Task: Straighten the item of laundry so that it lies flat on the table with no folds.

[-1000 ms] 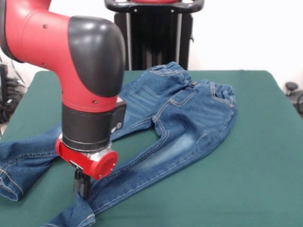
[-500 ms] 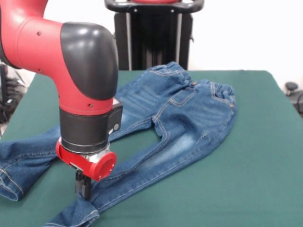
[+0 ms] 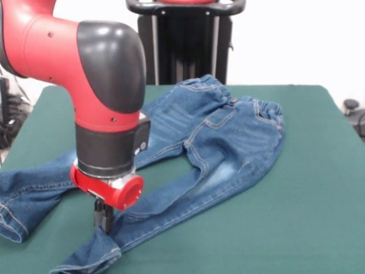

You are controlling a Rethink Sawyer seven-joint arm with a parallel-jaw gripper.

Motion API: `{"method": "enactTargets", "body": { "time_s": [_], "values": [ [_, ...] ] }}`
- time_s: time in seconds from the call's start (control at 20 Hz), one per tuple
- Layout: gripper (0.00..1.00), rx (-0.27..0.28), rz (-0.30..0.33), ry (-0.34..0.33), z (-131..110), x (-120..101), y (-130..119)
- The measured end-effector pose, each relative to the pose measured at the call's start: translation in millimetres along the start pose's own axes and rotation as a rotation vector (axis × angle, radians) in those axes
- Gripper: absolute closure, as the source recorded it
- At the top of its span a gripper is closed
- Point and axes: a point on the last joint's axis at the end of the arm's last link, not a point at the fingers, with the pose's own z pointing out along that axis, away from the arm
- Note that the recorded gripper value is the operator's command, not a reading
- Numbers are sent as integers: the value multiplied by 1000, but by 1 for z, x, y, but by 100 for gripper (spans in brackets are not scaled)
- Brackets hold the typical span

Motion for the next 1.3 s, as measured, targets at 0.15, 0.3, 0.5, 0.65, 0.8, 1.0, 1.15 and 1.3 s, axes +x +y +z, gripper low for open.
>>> {"method": "enactTargets", "body": {
  "time_s": [0.15, 0.3, 0.5, 0.65, 0.8, 1.0, 1.15, 1.3],
  "values": [
    [100, 10, -4, 0, -10, -2, -13],
    [100, 16, -4, 0, -14, -4, -22],
    [100, 30, 5, 1, -23, -8, -45],
    [100, 39, 16, 13, -25, -7, -66],
    [100, 37, 22, 27, -23, -4, -79],
    [100, 32, 25, 53, -13, 3, -96],
    [0, 41, 13, 59, -10, 8, -102],
    [0, 38, 0, 58, -8, 12, -105]
  ]
}}
